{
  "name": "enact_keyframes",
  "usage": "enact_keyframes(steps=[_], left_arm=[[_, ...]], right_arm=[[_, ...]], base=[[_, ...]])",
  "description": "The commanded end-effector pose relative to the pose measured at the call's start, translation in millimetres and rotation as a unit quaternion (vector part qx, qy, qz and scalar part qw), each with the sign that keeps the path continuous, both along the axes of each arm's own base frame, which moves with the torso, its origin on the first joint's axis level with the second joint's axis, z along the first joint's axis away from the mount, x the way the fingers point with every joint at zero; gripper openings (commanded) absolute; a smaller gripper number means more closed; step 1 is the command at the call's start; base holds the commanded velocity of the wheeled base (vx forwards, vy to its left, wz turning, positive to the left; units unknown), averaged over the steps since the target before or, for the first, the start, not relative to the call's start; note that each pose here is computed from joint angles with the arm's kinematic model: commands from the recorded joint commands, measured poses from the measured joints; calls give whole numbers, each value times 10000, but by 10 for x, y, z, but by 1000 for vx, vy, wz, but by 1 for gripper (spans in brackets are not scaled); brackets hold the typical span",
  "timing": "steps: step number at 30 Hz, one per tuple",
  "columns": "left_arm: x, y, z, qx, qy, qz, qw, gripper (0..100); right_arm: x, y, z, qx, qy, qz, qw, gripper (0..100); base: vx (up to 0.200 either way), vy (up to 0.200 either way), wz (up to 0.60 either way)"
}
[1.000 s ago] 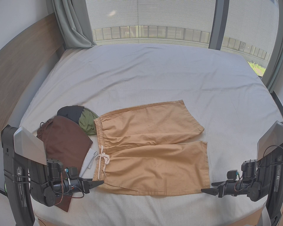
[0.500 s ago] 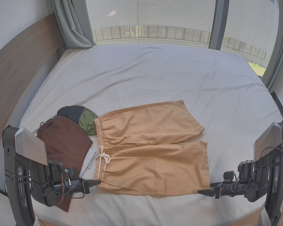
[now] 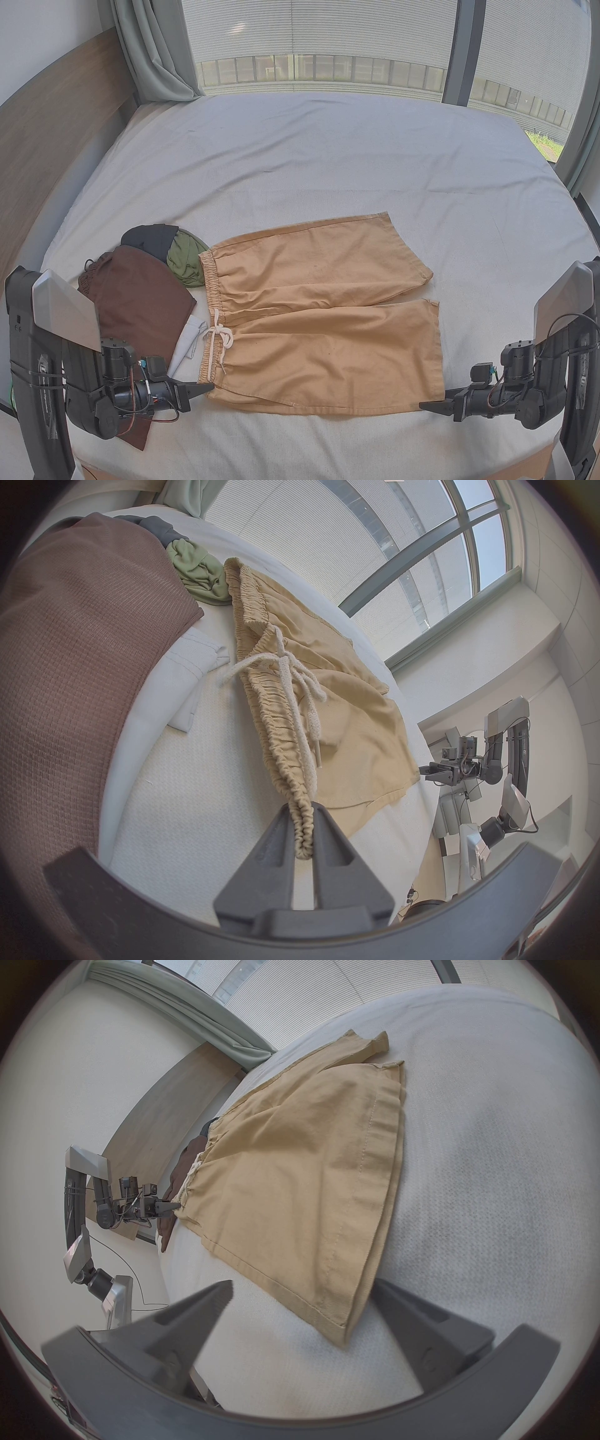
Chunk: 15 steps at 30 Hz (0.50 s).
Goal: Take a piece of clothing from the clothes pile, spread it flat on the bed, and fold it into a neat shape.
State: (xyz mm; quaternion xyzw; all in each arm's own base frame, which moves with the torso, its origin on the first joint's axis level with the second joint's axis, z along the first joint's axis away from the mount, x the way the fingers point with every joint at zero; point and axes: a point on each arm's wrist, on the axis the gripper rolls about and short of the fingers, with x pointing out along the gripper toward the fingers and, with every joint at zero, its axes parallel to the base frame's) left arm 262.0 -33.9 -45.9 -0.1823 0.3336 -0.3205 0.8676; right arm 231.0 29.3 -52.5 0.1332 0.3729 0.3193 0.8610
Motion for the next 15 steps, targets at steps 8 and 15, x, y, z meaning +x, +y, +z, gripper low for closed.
enact_keyframes(steps=[8, 15], left_arm=[[-2, -1, -8, 0, 17, -1, 10000, 0], [-56, 3, 7, -69, 91, -91, 9999, 0]], right_arm=[[-30, -22, -7, -17, 61, -32, 10000, 0], [-42, -30, 18, -30, 36, -44, 10000, 0]], base=[[0, 0, 0], [0, 0, 0]])
